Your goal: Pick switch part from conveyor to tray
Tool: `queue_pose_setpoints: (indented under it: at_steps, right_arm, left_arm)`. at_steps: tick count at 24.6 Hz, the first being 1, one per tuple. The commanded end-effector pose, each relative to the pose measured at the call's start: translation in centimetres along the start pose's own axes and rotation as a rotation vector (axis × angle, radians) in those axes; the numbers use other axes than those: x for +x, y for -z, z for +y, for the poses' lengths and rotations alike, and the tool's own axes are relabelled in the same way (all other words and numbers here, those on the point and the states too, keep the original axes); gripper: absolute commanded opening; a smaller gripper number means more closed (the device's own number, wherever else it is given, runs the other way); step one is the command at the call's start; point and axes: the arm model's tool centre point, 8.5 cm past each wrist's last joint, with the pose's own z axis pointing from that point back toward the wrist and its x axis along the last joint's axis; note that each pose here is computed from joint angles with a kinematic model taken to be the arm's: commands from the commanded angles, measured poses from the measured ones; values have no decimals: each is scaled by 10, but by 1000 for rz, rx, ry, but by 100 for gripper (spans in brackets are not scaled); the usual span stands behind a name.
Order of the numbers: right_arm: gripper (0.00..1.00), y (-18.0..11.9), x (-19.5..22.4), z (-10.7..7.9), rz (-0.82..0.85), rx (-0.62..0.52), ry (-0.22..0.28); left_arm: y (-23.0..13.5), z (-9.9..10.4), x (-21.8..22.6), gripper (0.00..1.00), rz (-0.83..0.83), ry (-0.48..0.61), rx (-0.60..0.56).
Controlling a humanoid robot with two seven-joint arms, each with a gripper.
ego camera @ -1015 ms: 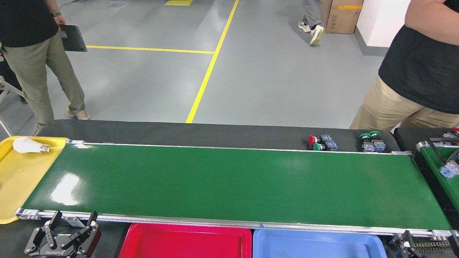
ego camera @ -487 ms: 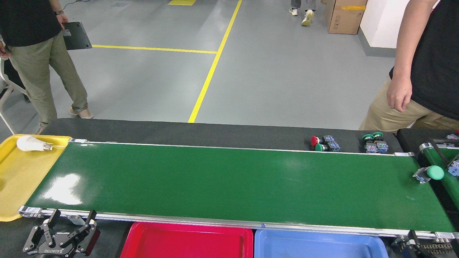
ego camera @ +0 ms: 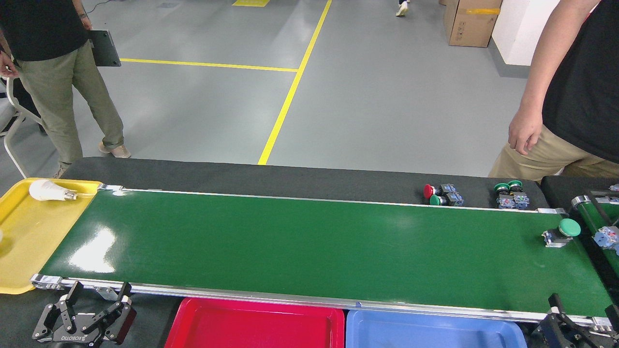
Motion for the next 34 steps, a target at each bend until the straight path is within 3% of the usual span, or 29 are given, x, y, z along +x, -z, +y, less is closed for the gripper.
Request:
queue_pose_setpoints:
  at_steps: [1, 15, 27, 34]
  right_arm:
    - [100, 7, 0, -5, 7, -26, 8]
    - [100, 51, 22, -2, 39, -24, 71]
    - [100, 110, 90, 12, 22, 49, 100]
    - [100, 148, 133, 7, -20, 69, 82]
  left_arm:
    - [5, 10, -4, 100, 1, 16, 32]
    - [6, 8, -4, 100, -7, 19, 25]
    - [5, 4, -4, 100, -6, 15, 13]
    - [6, 2, 2, 100, -26, 16, 6]
